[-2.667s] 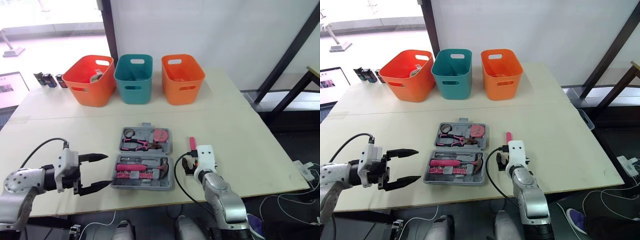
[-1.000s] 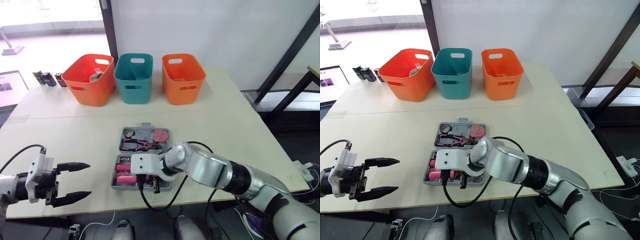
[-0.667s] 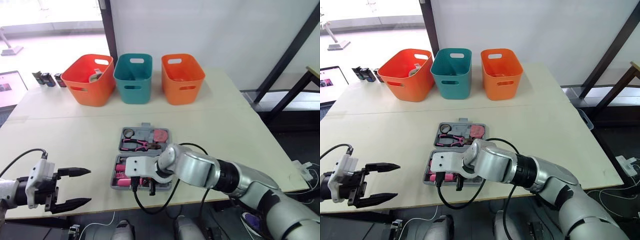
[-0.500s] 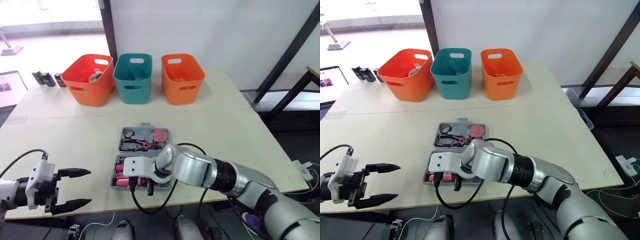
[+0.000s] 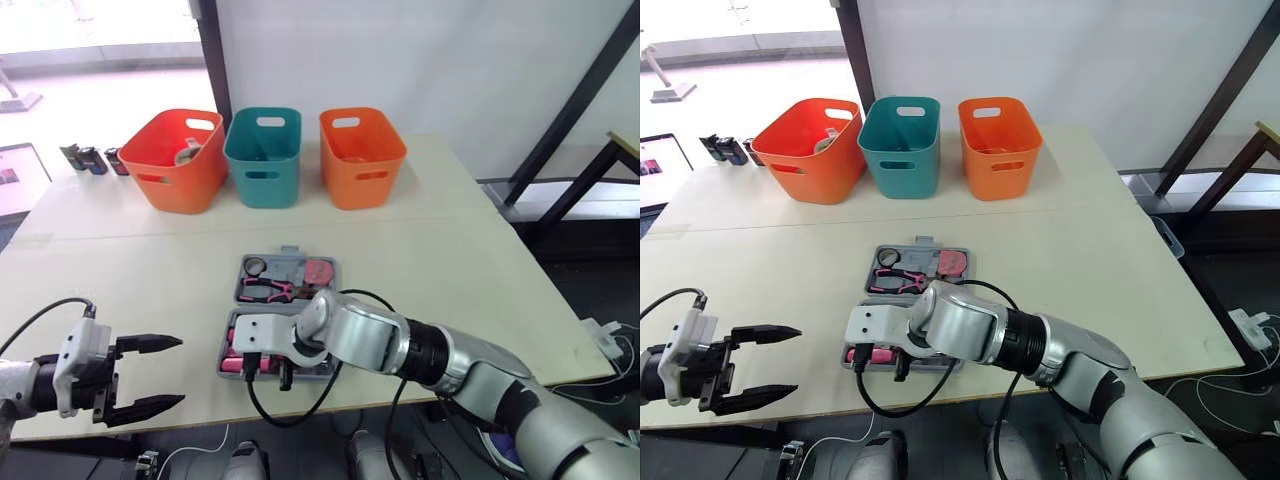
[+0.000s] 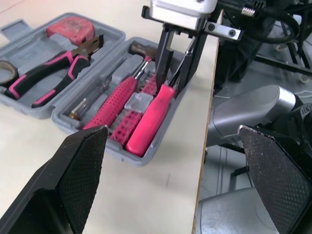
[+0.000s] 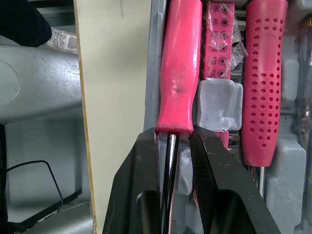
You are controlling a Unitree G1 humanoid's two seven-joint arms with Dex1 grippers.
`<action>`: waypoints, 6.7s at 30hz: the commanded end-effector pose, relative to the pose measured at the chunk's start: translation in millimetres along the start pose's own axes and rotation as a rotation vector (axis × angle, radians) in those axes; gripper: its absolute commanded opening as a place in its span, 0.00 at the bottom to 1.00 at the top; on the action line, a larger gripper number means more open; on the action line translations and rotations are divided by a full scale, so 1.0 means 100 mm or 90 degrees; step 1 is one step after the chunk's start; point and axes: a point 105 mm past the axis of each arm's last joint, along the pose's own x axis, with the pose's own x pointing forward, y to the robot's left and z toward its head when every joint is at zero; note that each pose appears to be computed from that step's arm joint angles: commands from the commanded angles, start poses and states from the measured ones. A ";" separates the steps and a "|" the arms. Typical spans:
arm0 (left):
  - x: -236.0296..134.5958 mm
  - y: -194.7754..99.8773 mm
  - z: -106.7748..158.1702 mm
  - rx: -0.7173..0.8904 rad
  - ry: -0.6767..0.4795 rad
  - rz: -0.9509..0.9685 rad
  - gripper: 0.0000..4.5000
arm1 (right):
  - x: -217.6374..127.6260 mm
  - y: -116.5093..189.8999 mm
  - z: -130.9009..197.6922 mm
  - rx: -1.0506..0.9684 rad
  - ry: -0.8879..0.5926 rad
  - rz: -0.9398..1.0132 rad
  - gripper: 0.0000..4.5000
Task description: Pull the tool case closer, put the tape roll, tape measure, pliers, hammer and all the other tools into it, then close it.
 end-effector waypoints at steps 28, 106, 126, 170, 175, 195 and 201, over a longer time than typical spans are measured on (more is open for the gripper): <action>0.04 0.07 0.11 0.015 -0.007 0.001 1.00 | 0.10 -0.01 0.09 0.052 -0.139 -0.022 0.02; 0.99 1.05 -0.41 -0.128 0.087 0.243 0.01 | -0.22 -0.77 -1.05 0.145 -0.017 -0.297 0.00; 0.98 0.61 -0.71 -0.115 0.147 0.178 0.01 | -0.10 -0.59 -0.84 0.085 -0.048 -0.250 0.00; 0.81 0.64 -0.65 -0.114 0.142 0.242 0.01 | -0.33 -0.50 -1.23 0.140 0.025 -0.272 0.00; 0.46 0.73 -0.46 -0.067 0.113 0.274 0.01 | -0.60 -0.61 -1.34 0.130 0.003 -0.295 0.00; 0.91 -0.04 -0.32 -0.071 -0.078 -0.014 0.00 | -0.89 -0.82 -1.08 0.474 -0.291 -0.218 0.71; 0.98 -0.10 -0.57 -0.068 -0.007 -0.011 0.00 | -0.86 -0.92 -1.06 0.546 -0.306 -0.194 0.99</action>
